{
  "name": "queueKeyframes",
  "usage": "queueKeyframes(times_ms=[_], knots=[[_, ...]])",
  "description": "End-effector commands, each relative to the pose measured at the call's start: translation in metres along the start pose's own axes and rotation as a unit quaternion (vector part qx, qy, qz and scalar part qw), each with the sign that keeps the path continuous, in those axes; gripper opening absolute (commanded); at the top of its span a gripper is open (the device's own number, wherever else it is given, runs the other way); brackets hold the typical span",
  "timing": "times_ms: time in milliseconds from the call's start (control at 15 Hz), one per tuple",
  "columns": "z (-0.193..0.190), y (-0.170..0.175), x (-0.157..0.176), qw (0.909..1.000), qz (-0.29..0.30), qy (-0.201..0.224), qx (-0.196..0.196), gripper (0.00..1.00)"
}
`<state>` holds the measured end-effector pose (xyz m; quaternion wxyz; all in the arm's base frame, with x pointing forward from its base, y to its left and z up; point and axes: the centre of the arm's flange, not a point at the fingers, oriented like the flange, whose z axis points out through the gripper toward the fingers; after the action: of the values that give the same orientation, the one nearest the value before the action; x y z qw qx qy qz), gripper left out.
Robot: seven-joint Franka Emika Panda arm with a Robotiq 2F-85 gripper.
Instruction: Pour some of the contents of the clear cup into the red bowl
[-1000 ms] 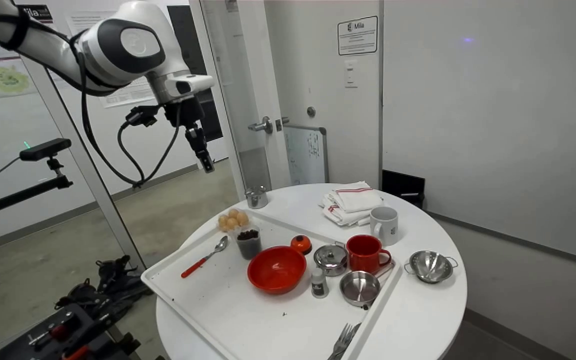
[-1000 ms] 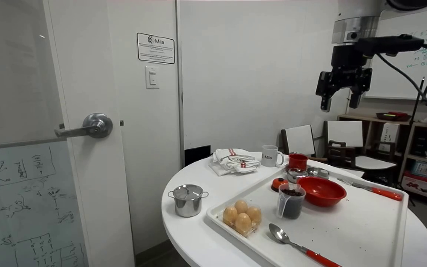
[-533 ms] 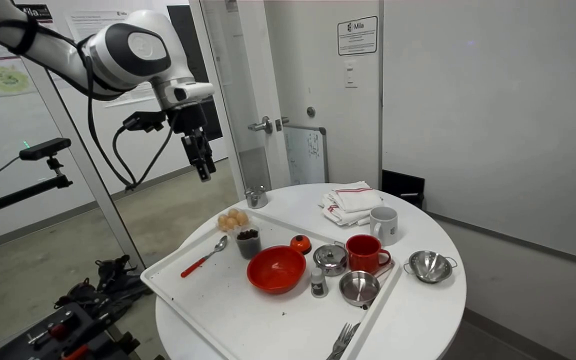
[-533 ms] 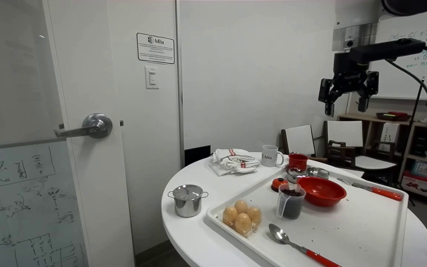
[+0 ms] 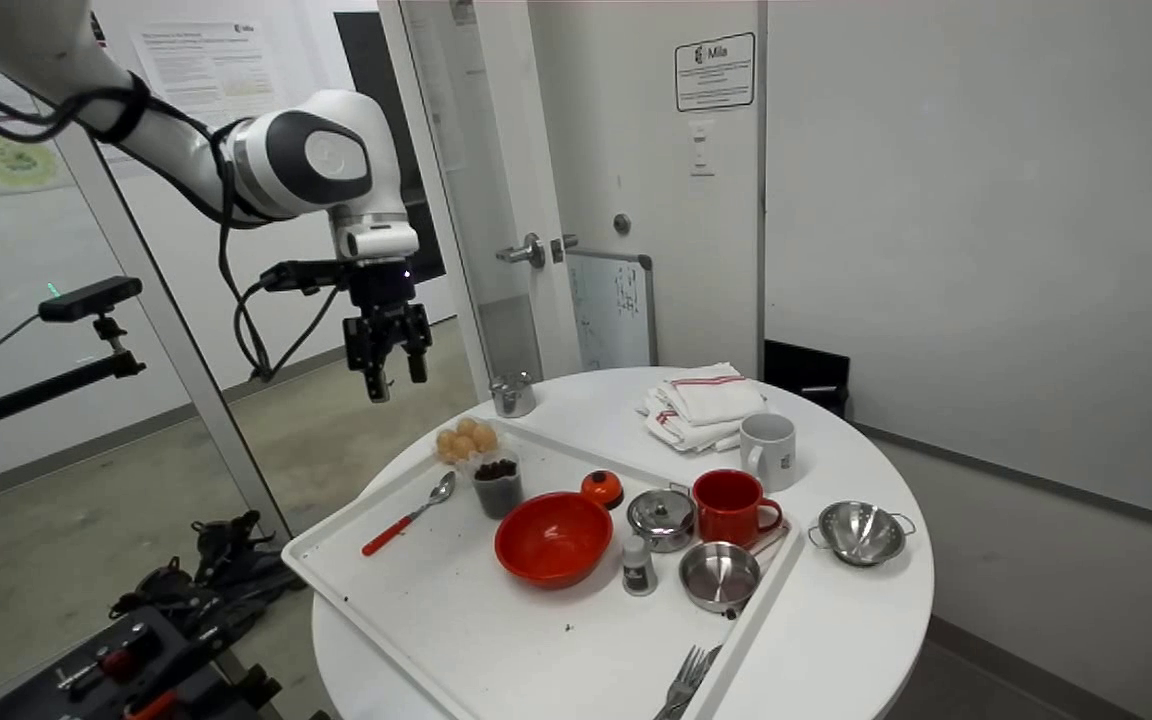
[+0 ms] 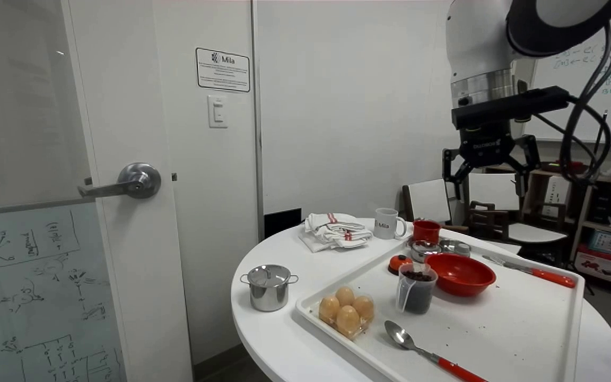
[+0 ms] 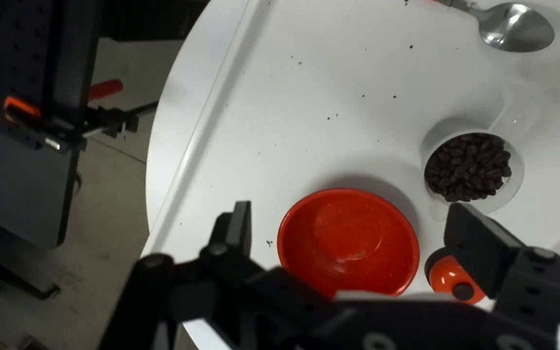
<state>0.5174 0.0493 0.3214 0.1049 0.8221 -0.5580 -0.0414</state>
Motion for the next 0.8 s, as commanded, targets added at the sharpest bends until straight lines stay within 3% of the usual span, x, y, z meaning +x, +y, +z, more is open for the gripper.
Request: queueKeyframes(times_ms=[0, 67, 133, 400, 733], knots=[[0.009, -0.043, -0.006, 0.9951, 0.090, -0.042, -0.005, 1.00], [0.014, -0.052, -0.006, 0.9921, 0.114, -0.053, -0.008, 1.00], [0.011, -0.023, -0.008, 0.9971, 0.069, -0.032, -0.003, 1.00], [0.016, -0.026, -0.008, 0.9968, 0.072, -0.033, -0.007, 1.00], [0.038, -0.054, -0.014, 0.9951, 0.087, -0.038, -0.028, 1.00]])
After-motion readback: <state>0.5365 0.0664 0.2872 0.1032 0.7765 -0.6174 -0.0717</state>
